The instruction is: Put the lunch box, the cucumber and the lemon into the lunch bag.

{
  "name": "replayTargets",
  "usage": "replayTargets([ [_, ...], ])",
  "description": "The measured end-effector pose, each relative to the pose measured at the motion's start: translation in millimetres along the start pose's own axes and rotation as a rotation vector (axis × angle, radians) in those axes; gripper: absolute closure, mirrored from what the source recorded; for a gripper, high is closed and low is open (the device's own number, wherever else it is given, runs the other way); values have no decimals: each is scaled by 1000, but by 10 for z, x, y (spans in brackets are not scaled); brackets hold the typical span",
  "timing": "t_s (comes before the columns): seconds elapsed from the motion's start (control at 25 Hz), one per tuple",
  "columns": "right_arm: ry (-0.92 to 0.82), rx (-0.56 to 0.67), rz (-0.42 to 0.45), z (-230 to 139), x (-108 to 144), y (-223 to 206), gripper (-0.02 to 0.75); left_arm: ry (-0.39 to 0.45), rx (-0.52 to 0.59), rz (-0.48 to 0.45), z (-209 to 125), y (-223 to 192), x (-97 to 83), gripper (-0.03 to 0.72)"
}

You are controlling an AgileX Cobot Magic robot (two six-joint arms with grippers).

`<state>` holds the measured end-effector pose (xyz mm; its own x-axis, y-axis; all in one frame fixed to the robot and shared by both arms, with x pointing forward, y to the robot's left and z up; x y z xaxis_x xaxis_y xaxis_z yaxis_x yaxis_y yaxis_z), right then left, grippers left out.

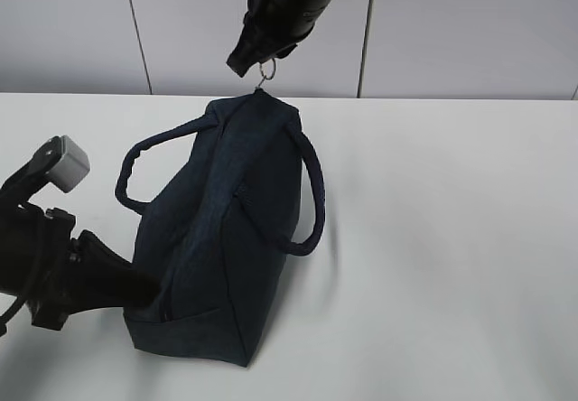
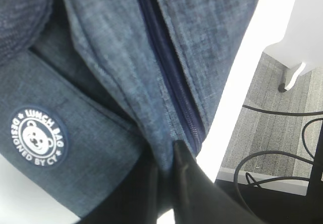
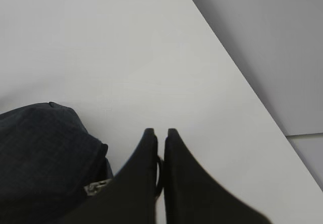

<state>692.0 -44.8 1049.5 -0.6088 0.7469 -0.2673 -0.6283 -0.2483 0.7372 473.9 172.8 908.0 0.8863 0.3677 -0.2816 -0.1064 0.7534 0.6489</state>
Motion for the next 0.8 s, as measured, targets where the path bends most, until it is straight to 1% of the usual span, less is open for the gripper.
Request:
replayTargets([
  [0.12,-3,-1,3,1,4,0,738,7,-8,3,8,2,-3,688],
  [0.44,-10,-4,-9,-11,-66,-6,738,108,-108,39,116,-1,39,688],
  [0.56,-8,-6,-12,-5,-70,-1,738,115,-117,46,132,2,51,682],
  [0.6,-7,-6,-13,-5,-72,-1,738,112,-120,47,143,5,57,671],
  [0.68,-2,-7,-20,0,-82,4,738,103,-126,52,178,16,76,622],
  [0.8,-3,-5,-28,-9,-117,4,738,97,-148,50,243,32,91,487],
])
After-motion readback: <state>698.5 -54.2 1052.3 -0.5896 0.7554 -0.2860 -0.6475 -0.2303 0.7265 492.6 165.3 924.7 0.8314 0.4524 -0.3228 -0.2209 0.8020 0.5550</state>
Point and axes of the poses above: a point on each arm's last joint axis where the gripper is mounted, y pointing back along that axis away from the gripper, x along the wrist's bending axis when the last joint is at zero, z = x × y, the point moved 4 cm from there along -y, pointing out along that axis toward the gripper, and after that the axes turned 9 degrees about -y, right-handed, at the moved point
